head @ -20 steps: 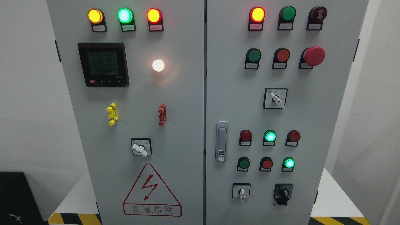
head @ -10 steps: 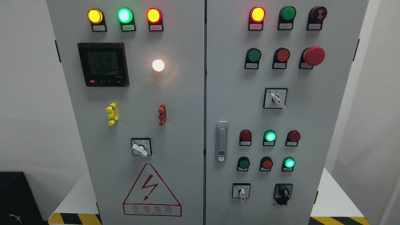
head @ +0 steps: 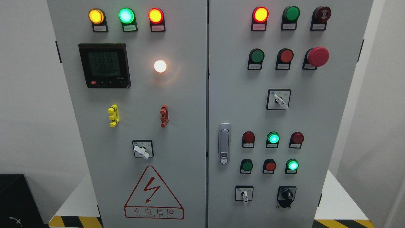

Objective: Flip black knob to close circuit

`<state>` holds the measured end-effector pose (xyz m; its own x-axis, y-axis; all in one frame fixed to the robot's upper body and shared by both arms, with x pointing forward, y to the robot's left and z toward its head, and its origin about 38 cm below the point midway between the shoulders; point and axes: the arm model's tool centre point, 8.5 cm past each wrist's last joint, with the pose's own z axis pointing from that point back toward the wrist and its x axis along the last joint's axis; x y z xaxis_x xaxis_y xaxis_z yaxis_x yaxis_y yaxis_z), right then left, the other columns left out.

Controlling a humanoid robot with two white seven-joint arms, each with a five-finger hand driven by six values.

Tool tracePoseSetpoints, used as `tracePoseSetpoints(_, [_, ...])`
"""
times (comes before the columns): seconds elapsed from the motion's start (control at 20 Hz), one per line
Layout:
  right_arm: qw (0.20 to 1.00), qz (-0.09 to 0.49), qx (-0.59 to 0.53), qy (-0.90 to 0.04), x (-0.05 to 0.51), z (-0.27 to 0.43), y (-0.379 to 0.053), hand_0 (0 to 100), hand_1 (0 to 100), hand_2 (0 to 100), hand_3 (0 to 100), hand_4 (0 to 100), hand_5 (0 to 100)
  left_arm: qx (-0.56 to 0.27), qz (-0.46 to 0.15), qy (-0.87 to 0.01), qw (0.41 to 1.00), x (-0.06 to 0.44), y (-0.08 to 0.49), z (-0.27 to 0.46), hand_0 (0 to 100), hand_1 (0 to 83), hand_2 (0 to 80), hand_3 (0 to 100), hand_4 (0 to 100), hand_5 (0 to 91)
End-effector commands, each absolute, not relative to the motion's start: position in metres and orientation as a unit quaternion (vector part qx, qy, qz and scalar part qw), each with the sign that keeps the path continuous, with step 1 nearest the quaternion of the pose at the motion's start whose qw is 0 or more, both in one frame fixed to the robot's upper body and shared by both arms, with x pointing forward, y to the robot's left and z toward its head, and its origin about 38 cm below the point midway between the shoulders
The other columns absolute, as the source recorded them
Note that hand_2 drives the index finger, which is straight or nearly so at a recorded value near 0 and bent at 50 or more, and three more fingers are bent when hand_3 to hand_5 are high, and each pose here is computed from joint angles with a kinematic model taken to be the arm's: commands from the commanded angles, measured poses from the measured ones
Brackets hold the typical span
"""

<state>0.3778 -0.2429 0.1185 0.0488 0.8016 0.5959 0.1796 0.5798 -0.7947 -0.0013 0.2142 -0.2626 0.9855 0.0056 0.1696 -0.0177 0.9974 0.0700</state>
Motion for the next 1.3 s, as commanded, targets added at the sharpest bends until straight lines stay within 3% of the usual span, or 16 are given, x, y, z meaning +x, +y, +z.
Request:
tracePoseSetpoints(0.0, [0.591, 0.244, -0.425, -0.641, 0.384, 0.145, -0.255, 0, 15, 80, 93, 78, 83, 0.033, -0.015, -0.073, 0.997, -0.009, 0.213, -0.262, 12, 55.6, 0.0, 0, 0, 0.0])
tracePoseSetpoints(1.25, [0.598, 0.239, -0.486, -0.591, 0.415, 0.156, -0.274, 0, 15, 80, 93, 79, 83, 0.033, -0.015, -0.073, 0.997, -0.009, 0.213, -0.262, 12, 55.6, 0.0, 0, 0, 0.0])
